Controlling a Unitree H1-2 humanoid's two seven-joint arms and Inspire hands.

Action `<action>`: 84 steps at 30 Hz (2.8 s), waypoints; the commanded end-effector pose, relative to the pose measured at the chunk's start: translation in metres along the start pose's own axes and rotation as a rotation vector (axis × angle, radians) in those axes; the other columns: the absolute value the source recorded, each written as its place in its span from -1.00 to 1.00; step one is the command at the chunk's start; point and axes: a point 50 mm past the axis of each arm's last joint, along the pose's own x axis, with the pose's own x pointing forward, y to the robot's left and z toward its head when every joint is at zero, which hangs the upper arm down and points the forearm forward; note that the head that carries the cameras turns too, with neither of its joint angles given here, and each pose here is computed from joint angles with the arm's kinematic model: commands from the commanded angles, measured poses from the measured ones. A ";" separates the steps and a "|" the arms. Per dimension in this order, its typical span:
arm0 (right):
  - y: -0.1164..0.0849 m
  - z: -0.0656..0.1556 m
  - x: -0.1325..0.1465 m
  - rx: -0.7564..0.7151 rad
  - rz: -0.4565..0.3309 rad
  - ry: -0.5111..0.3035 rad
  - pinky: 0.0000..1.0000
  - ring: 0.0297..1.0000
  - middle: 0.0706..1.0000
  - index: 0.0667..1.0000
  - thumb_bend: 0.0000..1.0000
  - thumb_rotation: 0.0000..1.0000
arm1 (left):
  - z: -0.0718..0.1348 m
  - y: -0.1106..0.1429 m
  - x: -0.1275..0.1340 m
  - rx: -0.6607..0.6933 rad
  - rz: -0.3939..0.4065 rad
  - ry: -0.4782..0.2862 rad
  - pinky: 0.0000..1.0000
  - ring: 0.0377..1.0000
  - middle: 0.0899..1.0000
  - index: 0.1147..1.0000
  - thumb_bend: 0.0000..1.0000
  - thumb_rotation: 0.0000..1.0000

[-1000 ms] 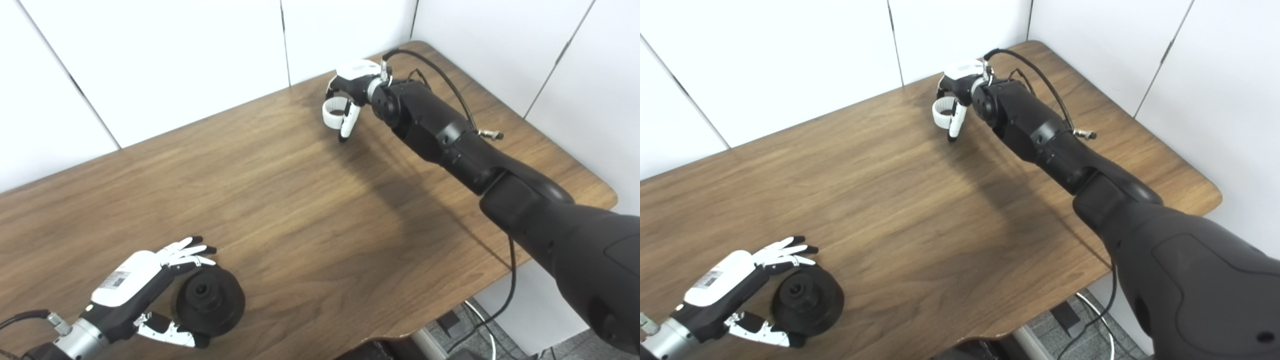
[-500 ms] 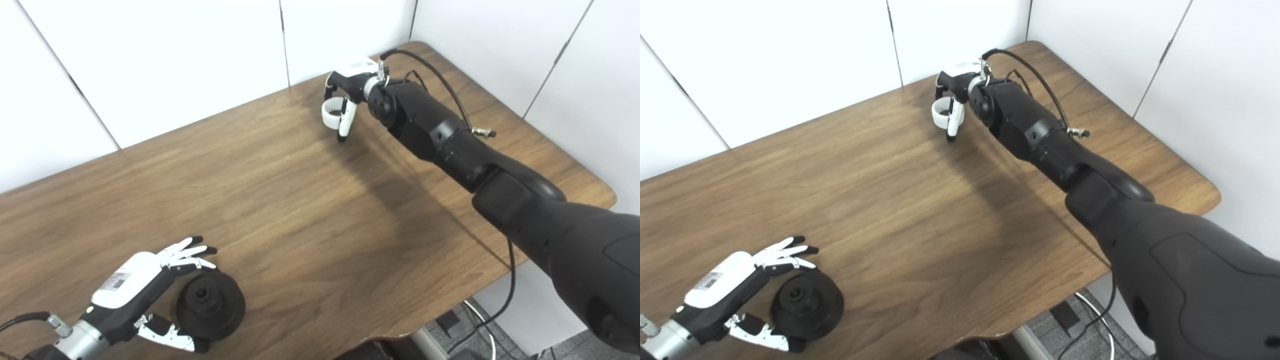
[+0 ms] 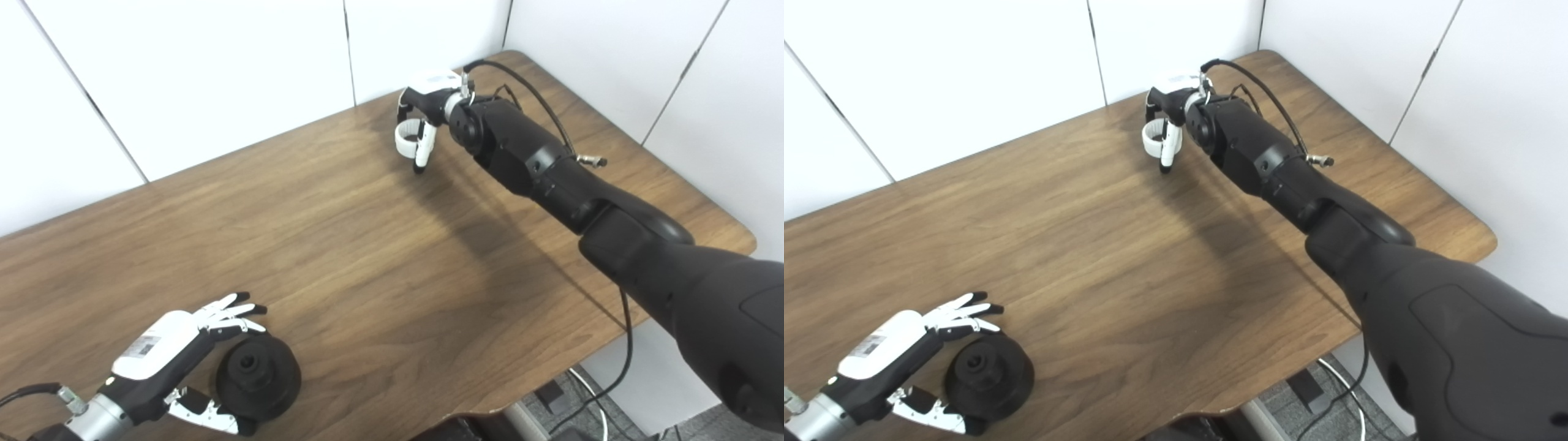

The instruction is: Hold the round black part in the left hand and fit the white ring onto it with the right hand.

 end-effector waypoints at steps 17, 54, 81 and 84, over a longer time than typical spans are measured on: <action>-0.024 -0.023 -0.007 -0.021 -0.052 0.049 0.55 0.69 0.65 0.34 0.67 -0.61 | -0.003 0.010 -0.007 0.043 -0.020 0.016 0.89 0.95 0.77 -0.15 0.04 -0.85; -0.017 -0.021 -0.011 -0.029 -0.147 -0.048 0.36 0.47 0.39 -0.11 0.04 -0.74 | -0.004 0.011 -0.008 0.046 -0.023 0.018 0.87 0.94 0.76 -0.15 0.04 -0.85; -0.057 -0.003 -0.059 0.008 -0.216 -0.330 0.50 0.51 0.41 -0.11 0.05 -0.74 | 0.010 0.000 0.023 0.034 0.016 0.009 0.72 0.91 0.74 -0.15 0.04 -0.85; -0.059 0.002 -0.066 -0.005 -0.204 -0.361 0.56 0.54 0.42 -0.11 0.05 -0.73 | 0.011 0.000 0.026 0.044 0.018 0.011 0.70 0.91 0.75 -0.15 0.04 -0.84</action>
